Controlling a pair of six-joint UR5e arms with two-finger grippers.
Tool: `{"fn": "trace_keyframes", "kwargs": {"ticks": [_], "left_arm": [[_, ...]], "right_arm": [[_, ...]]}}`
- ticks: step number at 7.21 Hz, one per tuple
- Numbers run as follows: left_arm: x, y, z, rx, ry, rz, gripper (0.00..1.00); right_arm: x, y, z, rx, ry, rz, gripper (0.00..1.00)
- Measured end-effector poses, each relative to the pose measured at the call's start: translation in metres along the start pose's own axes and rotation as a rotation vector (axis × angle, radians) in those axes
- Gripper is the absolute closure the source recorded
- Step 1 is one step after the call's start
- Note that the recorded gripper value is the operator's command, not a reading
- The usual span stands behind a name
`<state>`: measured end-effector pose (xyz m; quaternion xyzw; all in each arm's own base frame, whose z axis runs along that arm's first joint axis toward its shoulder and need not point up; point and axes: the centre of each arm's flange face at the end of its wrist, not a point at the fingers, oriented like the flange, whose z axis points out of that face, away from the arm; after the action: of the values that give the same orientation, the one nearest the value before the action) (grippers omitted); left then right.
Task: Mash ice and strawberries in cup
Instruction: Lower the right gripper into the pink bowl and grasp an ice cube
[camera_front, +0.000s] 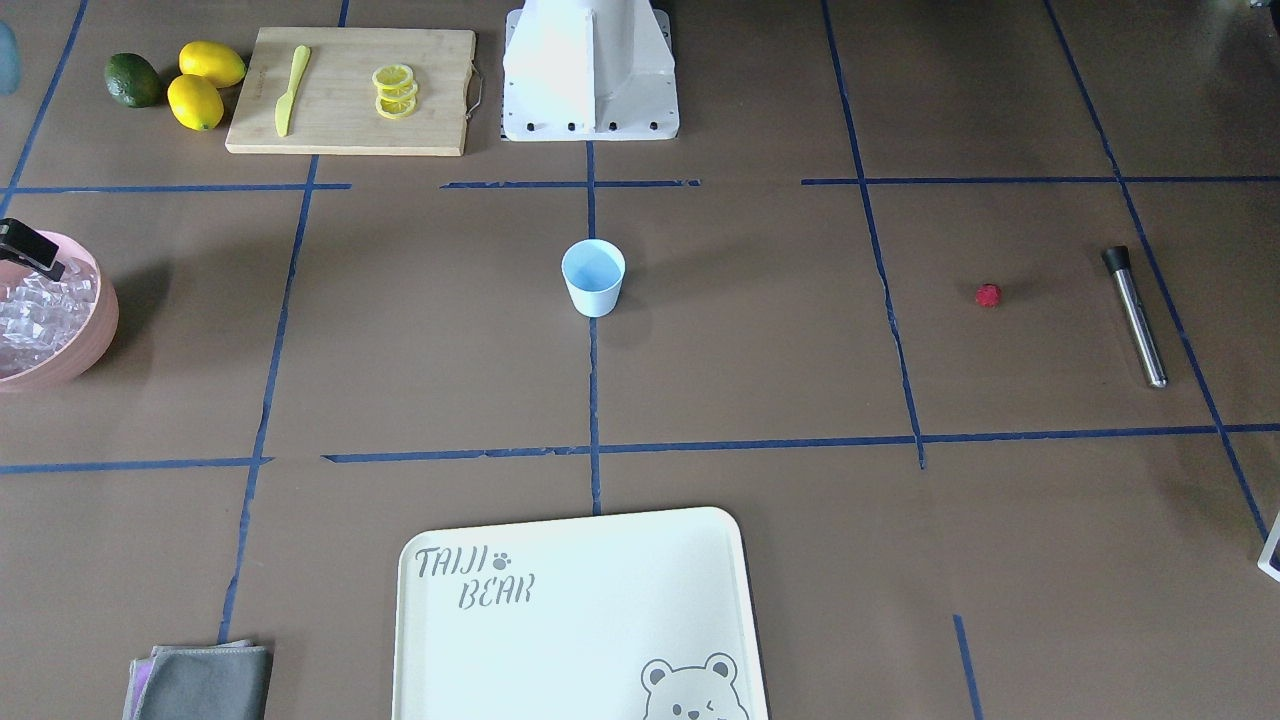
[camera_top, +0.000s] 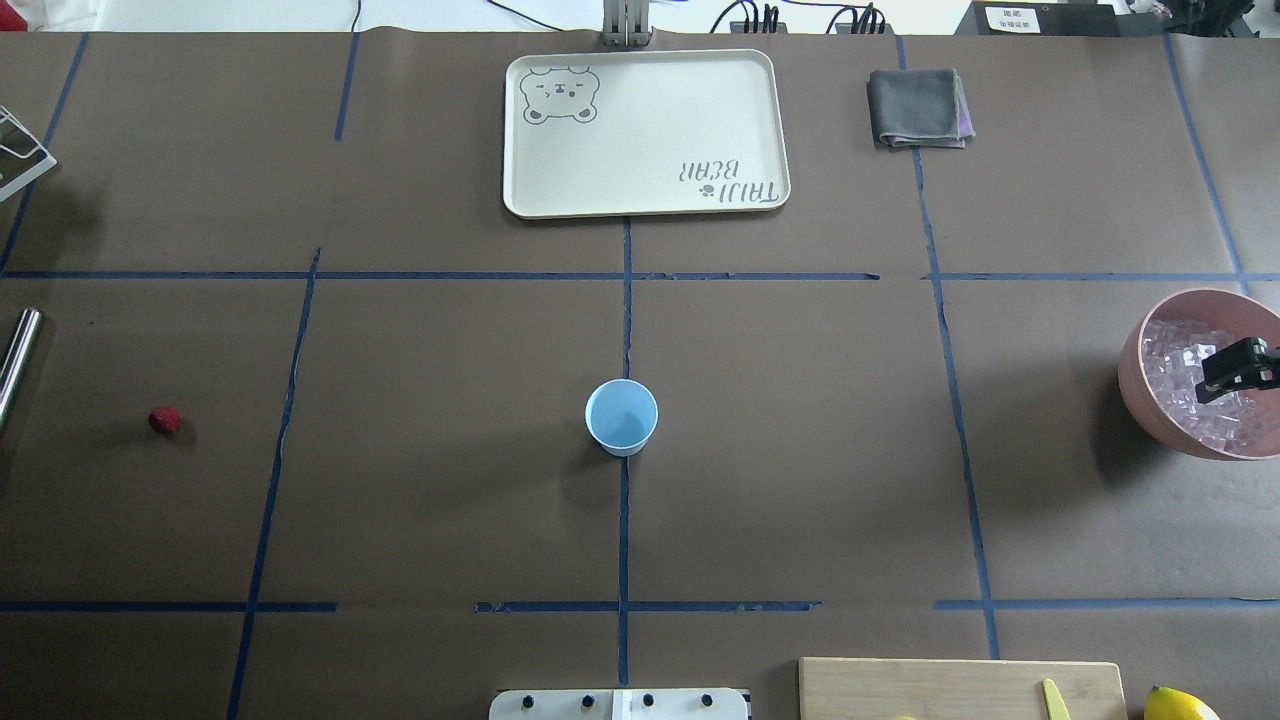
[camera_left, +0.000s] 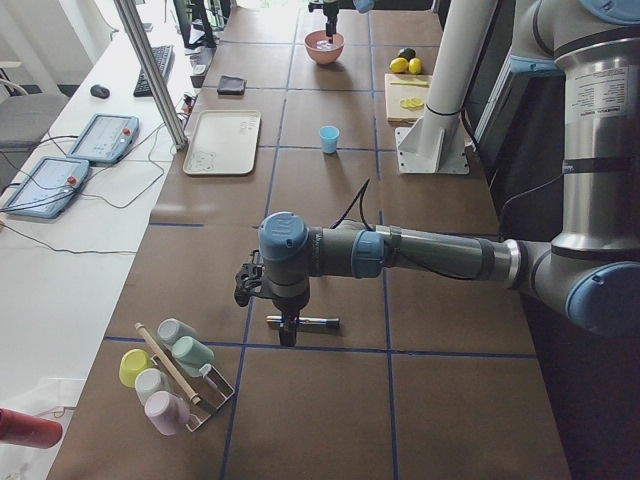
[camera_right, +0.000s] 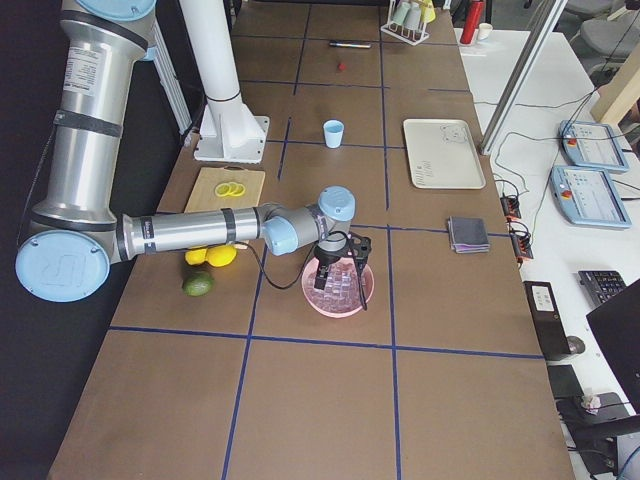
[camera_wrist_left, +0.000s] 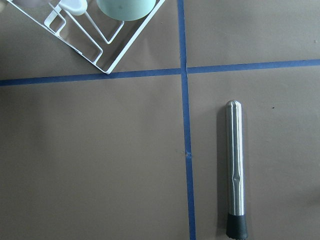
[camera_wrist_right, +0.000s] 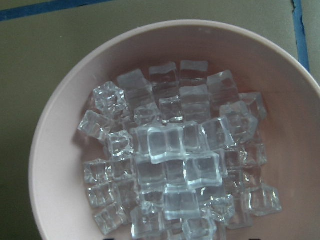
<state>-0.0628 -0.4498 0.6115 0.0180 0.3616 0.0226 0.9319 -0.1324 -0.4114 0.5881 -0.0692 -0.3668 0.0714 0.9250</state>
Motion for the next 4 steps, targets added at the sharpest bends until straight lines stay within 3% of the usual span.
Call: {"fn": "trace_keyframes", "kwargs": {"ticks": [4], "left_arm": [[0.000,0.000,0.000,-0.001,0.000,0.002,0.00]], "right_arm": [[-0.002,-0.009,0.015,-0.016,0.014,0.011,0.15]]}}
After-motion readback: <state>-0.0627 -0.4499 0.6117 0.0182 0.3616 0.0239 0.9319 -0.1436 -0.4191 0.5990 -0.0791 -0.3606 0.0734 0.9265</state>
